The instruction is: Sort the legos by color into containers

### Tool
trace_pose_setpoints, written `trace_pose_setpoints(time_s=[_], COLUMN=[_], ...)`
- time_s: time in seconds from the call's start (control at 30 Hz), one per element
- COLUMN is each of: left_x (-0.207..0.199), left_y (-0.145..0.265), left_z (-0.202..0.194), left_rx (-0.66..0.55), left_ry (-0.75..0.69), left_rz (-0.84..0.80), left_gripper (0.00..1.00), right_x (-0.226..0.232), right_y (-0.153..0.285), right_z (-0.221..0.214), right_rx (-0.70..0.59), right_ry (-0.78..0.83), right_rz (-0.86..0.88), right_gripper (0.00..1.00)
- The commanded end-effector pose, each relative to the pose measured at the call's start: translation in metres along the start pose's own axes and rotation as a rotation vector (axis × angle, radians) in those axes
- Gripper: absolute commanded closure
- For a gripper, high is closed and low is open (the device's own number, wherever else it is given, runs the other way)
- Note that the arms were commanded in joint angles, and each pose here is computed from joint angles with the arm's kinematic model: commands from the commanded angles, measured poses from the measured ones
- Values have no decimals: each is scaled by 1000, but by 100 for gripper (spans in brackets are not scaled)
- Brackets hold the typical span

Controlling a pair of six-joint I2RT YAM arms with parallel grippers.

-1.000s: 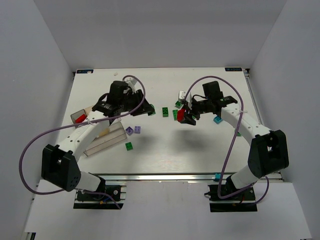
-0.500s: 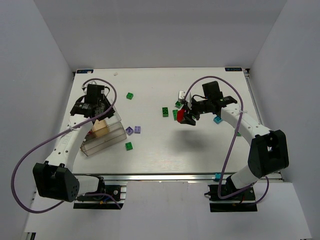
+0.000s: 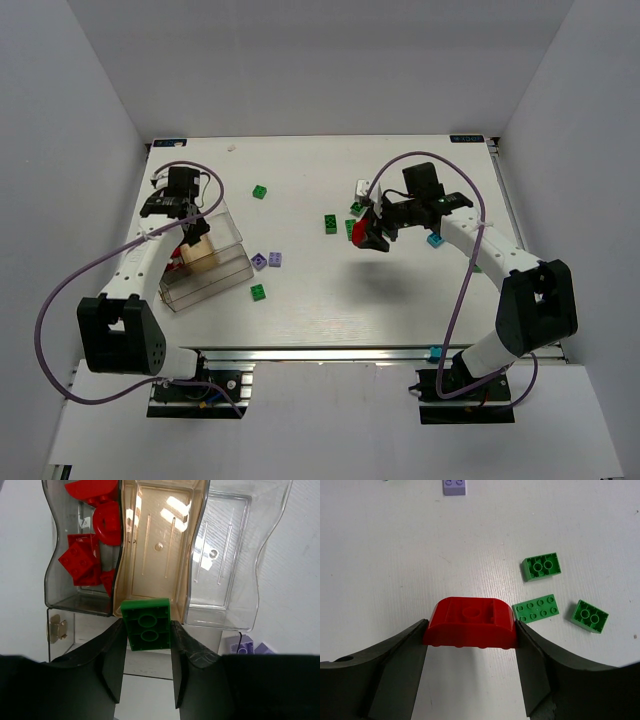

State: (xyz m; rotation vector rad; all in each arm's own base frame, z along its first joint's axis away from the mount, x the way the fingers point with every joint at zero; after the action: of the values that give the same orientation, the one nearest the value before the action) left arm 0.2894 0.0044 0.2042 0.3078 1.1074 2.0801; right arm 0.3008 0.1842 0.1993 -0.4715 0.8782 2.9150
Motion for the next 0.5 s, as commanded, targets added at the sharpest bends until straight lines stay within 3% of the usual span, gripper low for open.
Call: trace_pose_setpoints(time_s=[0.0,0.13,0.3,0.47], left_x=[4,5,2,-3], left_y=[-1,-12,-21,-25], left_z=[14,11,11,18], left_rx=[-54,-29,-17,-14], left_ry=[-2,-17,-23,-26], left_rz=[9,32,32,25], left_gripper=[100,99,53,32], right_x=[-6,-7,-6,-3], right_y=[4,4,2,-4], right_z=[15,14,16,21], right_rx=[-36,-35,-38,-51], right_ry=[35,32,37,54], right_rz=[-31,-31,-17,8], right_gripper=[100,100,100,100])
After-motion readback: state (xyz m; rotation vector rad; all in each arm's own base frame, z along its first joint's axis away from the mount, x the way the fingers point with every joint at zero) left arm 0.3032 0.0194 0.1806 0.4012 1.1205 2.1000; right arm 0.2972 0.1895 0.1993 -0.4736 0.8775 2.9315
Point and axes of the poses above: each gripper's point midway between its finger pads, its own y axis back along the fingers, its own x axis along the line the jaws close on, z = x × y, the point moved 7 cm from there along y, back along the fingers, and after that the axes turned 14 degrees about y, right-handed, at the moved point
